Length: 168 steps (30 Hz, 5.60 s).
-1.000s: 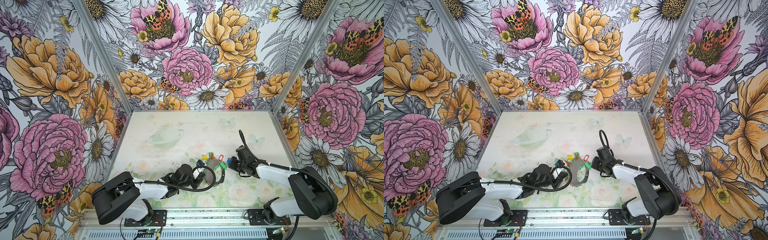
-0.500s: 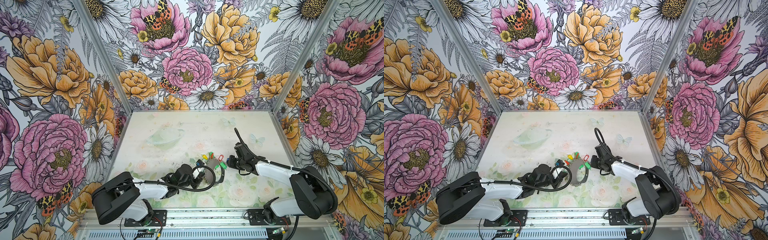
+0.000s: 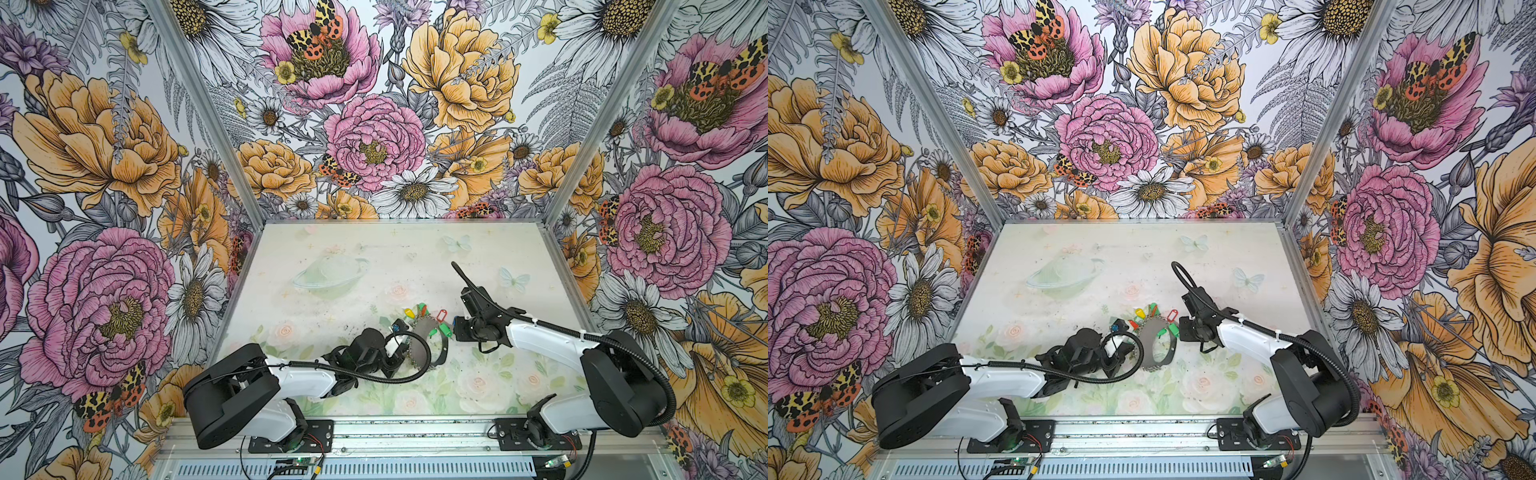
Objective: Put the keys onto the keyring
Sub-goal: 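Move the right gripper over the ring of the blue-tagged key, then lower the right gripper and close it on the blue-tagged key's ring, then lift the blue-tagged key and carry it to the plate beside the left gripper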
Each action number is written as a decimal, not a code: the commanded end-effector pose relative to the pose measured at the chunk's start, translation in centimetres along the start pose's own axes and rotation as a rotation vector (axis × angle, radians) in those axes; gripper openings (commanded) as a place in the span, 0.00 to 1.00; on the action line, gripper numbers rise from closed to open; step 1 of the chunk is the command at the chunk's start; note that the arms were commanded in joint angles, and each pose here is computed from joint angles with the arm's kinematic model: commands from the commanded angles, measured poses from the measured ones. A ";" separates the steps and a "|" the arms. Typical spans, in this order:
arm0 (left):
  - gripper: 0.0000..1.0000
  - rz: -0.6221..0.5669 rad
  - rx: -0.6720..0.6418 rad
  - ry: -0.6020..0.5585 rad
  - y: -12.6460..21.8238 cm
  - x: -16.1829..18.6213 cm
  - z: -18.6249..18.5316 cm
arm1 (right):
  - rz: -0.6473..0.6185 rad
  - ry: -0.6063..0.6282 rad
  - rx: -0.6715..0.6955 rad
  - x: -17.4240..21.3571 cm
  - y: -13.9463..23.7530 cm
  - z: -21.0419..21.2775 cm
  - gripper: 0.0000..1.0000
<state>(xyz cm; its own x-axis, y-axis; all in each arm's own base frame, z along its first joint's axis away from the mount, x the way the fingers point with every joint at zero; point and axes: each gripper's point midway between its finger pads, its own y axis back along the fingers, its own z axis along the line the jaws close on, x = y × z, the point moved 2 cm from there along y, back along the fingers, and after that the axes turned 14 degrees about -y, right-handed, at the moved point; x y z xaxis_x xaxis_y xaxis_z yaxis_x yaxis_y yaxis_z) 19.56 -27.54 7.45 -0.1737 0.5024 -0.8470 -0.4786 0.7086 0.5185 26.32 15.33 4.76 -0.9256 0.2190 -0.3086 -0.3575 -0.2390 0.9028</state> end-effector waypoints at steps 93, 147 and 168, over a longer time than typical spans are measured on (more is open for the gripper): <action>0.00 -0.040 -0.011 -0.018 -0.1 -1.1 0.0 | -0.042 0.193 0.105 -2.6 -1.1 1.3 0.13; 0.00 -0.230 0.294 -0.396 4.6 -6.4 -2.3 | -0.382 0.883 -0.756 5.7 9.6 11.2 0.00; 0.00 -0.292 0.427 -0.434 5.7 -5.3 -3.7 | -0.424 1.029 -0.988 9.4 11.5 11.8 0.00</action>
<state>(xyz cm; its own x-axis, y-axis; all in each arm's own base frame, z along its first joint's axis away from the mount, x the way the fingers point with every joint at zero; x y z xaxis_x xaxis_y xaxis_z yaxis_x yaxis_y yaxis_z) 15.18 -27.81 13.44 0.2668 0.4142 -0.8702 -0.0963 0.9099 0.4035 15.64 25.48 14.51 -0.3397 -0.2471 -0.9075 -0.1879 -0.9276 0.3230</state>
